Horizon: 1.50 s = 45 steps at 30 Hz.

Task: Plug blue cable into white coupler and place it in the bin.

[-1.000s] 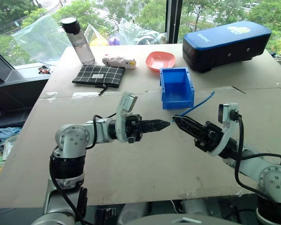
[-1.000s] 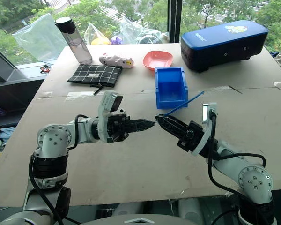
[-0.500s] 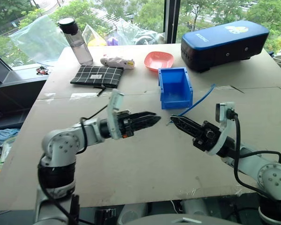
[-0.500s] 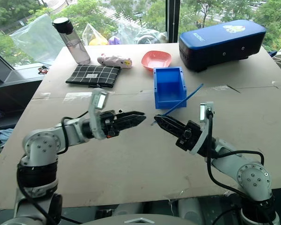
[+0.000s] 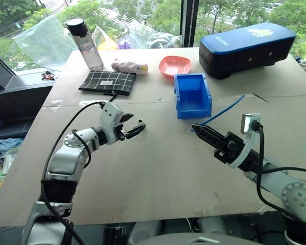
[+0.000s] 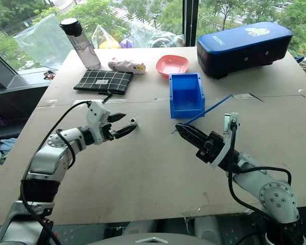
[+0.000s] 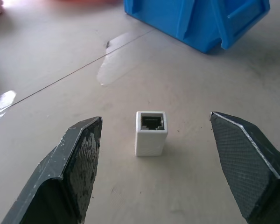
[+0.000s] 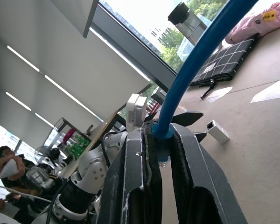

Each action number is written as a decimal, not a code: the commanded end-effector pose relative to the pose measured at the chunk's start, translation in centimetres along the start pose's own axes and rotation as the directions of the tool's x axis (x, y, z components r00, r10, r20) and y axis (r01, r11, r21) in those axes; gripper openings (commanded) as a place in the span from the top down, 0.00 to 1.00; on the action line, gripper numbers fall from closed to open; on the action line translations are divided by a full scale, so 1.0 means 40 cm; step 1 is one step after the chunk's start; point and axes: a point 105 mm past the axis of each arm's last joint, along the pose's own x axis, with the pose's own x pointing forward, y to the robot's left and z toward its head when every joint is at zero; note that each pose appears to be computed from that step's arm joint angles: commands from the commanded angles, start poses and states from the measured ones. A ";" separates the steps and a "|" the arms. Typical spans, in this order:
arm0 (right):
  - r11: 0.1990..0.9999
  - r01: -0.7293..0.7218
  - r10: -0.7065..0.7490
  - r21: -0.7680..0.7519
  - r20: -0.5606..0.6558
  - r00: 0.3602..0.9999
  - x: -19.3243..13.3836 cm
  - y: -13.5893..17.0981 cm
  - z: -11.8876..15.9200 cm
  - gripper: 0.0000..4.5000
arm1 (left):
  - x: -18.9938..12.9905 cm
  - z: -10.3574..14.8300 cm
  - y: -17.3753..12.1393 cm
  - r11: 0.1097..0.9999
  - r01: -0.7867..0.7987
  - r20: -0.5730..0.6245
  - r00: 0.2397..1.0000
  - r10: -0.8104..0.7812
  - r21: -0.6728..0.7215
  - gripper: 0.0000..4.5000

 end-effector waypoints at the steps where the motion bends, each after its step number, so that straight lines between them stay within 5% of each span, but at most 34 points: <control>1: 0.999 -0.023 0.024 -0.037 0.022 0.999 -0.002 0.023 0.016 1.00 | 0.025 -0.015 0.018 0.997 0.006 -0.026 1.000 -0.004 0.077 0.17; 4: 0.999 -0.004 0.005 -0.047 0.027 1.000 -0.010 0.025 0.013 1.00 | 0.042 -0.038 0.038 0.996 -0.003 -0.055 0.998 0.008 0.094 0.29; 7: 0.998 0.014 -0.012 -0.054 0.036 0.999 -0.016 0.026 0.011 1.00 | 0.052 -0.053 0.033 0.995 0.031 -0.065 0.998 -0.024 0.098 0.53; 10: 0.997 0.027 -0.025 -0.068 0.041 0.999 -0.019 0.025 0.010 1.00 | 0.056 -0.059 0.028 0.993 0.053 -0.064 0.997 -0.046 0.101 0.88; 13: 0.992 0.038 -0.035 -0.118 0.029 0.999 -0.017 0.021 0.009 1.00 | 0.063 -0.029 0.013 0.991 0.097 -0.010 0.995 -0.096 0.094 0.88; 17: 0.955 0.022 -0.046 -0.296 -0.073 0.996 -0.002 0.005 -0.008 1.00 | 0.073 0.029 -0.114 0.919 0.370 0.023 0.926 -0.376 0.132 0.88; 24: 0.840 -0.130 -0.059 -0.527 -0.326 0.943 0.041 -0.064 -0.057 1.00 | 0.126 0.008 -0.267 0.758 0.616 -0.135 0.787 -0.602 0.211 0.88; 34: 0.744 -0.288 -0.057 -0.602 -0.488 0.871 0.069 -0.125 -0.092 1.00 | 0.148 -0.018 -0.289 0.682 0.686 -0.233 0.727 -0.646 0.253 0.88; 45: 0.722 -0.303 -0.120 -0.623 -0.543 0.831 0.068 -0.174 -0.135 1.00 | 0.141 -0.016 -0.289 0.656 0.703 -0.264 0.712 -0.651 0.276 0.88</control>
